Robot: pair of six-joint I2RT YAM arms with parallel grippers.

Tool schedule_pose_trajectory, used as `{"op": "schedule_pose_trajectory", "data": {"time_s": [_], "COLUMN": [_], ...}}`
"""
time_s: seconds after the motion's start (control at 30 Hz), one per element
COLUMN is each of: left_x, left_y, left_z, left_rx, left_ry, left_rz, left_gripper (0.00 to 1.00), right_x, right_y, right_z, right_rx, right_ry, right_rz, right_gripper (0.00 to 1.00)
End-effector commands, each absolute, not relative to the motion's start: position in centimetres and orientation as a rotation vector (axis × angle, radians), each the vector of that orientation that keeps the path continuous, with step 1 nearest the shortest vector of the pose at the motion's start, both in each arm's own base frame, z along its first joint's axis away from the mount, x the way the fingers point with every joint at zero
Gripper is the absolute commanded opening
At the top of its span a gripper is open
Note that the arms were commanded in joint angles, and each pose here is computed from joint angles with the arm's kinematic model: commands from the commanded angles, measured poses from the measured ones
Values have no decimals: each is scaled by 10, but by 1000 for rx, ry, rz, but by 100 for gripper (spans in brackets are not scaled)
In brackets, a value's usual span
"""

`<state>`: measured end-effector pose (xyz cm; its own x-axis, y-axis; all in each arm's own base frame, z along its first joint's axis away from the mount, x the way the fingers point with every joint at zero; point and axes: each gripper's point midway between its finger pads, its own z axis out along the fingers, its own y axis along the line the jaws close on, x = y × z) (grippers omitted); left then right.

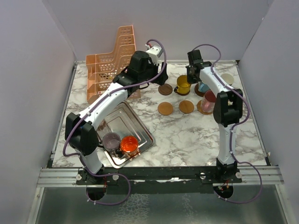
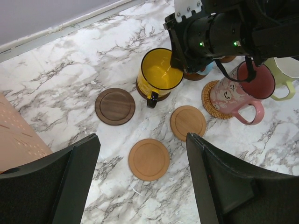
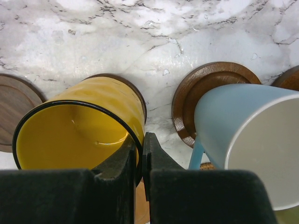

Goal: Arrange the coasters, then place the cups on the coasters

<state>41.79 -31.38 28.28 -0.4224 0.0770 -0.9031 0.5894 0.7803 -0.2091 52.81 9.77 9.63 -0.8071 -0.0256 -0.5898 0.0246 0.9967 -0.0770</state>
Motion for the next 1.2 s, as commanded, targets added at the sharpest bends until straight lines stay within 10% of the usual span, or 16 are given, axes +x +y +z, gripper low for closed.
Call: {"op": "schedule_pose_trajectory", "data": {"time_s": [0.0, 1.17], "left_x": [410, 407], "left_y": [-309, -313], "left_z": [310, 306], "left_rx": [508, 528], "left_ry": [1875, 1879], "left_rz": [-640, -669], "left_gripper": [78, 78], "right_x": [543, 550], "right_y": [102, 110], "right_z": [113, 112], "right_rx": [-30, -258], "right_ry": [2461, 2453], "right_rz": [-61, 17], "right_gripper": [1, 1]}}
